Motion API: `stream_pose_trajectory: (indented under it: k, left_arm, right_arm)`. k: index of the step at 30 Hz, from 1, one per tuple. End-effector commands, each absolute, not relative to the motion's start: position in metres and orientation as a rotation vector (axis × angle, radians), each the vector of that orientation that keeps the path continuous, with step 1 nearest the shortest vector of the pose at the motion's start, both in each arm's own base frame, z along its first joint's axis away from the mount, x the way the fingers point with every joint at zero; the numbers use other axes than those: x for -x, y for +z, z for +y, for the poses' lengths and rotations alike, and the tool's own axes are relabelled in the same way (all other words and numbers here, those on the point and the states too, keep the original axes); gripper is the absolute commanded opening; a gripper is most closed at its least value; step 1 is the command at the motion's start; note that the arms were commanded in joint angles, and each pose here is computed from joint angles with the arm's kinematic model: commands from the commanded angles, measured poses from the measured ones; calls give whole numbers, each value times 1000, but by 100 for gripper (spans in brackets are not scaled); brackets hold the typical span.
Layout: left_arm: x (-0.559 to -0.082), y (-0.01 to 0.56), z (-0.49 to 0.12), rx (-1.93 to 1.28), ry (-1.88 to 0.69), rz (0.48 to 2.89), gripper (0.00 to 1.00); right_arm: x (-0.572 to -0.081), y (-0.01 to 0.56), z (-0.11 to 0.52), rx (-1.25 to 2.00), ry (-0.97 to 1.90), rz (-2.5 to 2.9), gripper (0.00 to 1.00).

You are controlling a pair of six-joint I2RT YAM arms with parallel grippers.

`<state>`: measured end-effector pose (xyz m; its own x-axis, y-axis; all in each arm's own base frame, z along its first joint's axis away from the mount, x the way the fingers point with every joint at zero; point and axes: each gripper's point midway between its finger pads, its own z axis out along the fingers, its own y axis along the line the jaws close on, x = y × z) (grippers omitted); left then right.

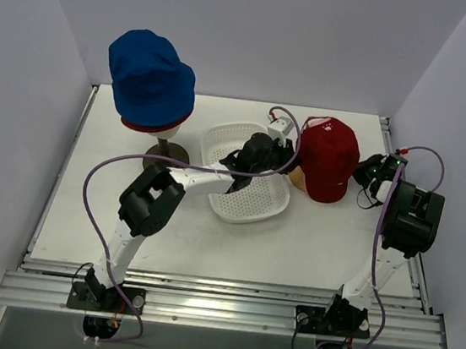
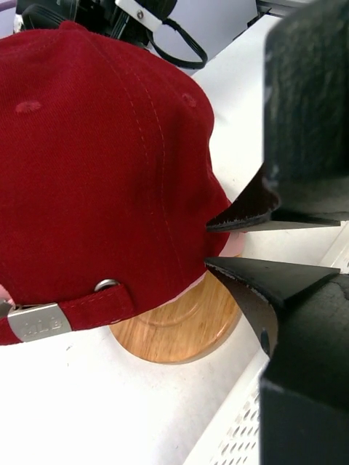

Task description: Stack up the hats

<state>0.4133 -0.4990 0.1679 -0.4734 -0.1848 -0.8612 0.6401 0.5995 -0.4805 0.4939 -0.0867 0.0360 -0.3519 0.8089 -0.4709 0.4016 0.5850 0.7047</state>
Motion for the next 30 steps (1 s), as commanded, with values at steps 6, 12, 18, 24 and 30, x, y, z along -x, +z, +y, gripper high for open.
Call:
stream_pose_trajectory:
  k: [6, 12, 18, 24, 30]
  left_arm:
    - [-408, 206, -502, -359, -1054, 1744, 24]
    - [-406, 205, -504, -361, -1056, 1748, 23]
    - [-407, 202, -505, -363, -1045, 1755, 23]
    - [-408, 205, -506, -359, -1039, 1753, 32]
    - [-410, 221, -495, -329, -998, 1743, 52]
  right_arm:
    - [-492, 64, -72, -877, 671, 1901, 7]
    - [-477, 65, -70, -891, 662, 1897, 7]
    - [-477, 69, -67, -878, 674, 1889, 7]
    - [-470, 70, -65, -881, 677, 1879, 7]
    - [-468, 66, -67, -891, 679, 1888, 7]
